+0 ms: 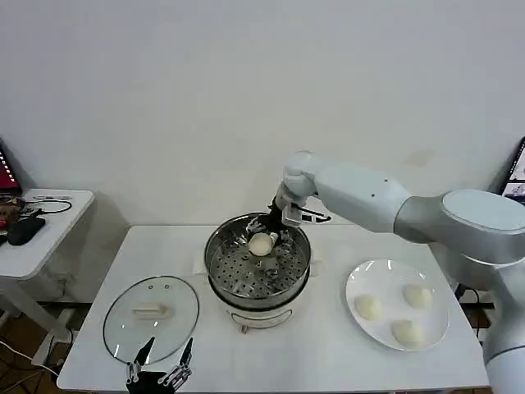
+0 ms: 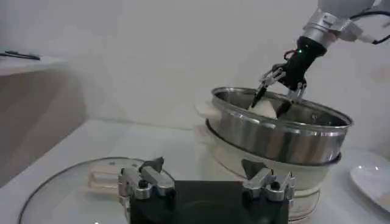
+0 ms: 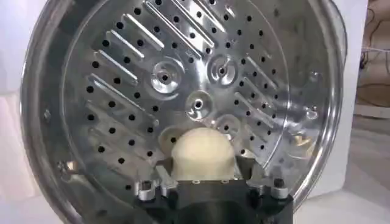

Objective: Take steamed baozi put them in steamer then cover it.

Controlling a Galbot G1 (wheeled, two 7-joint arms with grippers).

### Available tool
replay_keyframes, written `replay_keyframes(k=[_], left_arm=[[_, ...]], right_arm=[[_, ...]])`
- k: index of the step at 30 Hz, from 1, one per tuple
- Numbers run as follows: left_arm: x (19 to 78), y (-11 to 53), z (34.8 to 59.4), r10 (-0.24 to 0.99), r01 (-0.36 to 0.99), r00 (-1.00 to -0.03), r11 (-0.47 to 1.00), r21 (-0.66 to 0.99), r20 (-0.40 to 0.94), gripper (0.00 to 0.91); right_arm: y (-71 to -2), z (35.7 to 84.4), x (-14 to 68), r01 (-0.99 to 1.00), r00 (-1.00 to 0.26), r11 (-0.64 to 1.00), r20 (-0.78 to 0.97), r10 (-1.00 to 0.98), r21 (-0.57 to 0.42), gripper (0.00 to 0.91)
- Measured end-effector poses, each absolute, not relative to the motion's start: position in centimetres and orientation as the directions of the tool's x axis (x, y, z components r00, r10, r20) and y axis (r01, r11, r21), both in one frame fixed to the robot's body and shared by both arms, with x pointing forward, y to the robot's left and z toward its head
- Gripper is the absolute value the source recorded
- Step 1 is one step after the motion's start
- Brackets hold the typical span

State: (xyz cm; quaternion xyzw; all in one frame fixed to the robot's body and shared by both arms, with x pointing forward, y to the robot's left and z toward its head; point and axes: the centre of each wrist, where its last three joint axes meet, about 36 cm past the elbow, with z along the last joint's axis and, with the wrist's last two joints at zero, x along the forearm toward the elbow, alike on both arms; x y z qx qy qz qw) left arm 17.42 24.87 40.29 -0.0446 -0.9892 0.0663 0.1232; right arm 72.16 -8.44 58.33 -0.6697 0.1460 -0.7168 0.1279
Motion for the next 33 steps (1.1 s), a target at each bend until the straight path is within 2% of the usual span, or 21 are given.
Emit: replay_keyframes(k=[11, 24, 33], left_arm=[[17.2, 24.7, 40.3, 0.105, 0.071, -0.965, 0.987, -0.146, 0.241, 0.907], [17.1, 24.2, 40.5, 0.121, 0.082, -0.962, 0.984, -0.16, 0.246, 0.907], [17.3, 24.2, 40.4, 0.119, 0.082, -0.964, 0.984, -0.161, 0.238, 0.907]], right_arm=[[-10.2, 61.0, 71.6, -0.077, -0.109, -0.906, 0.907, -0.407, -0.416, 0.907], [-15.2, 64.0, 69.3, -0.387, -0.197, -0.788, 0.878, -0.437, -0.479, 0.907], [-20.0, 65.5, 67.3, -0.608, -0.217, -0.649, 0.883, -0.417, -0.456, 0.907]])
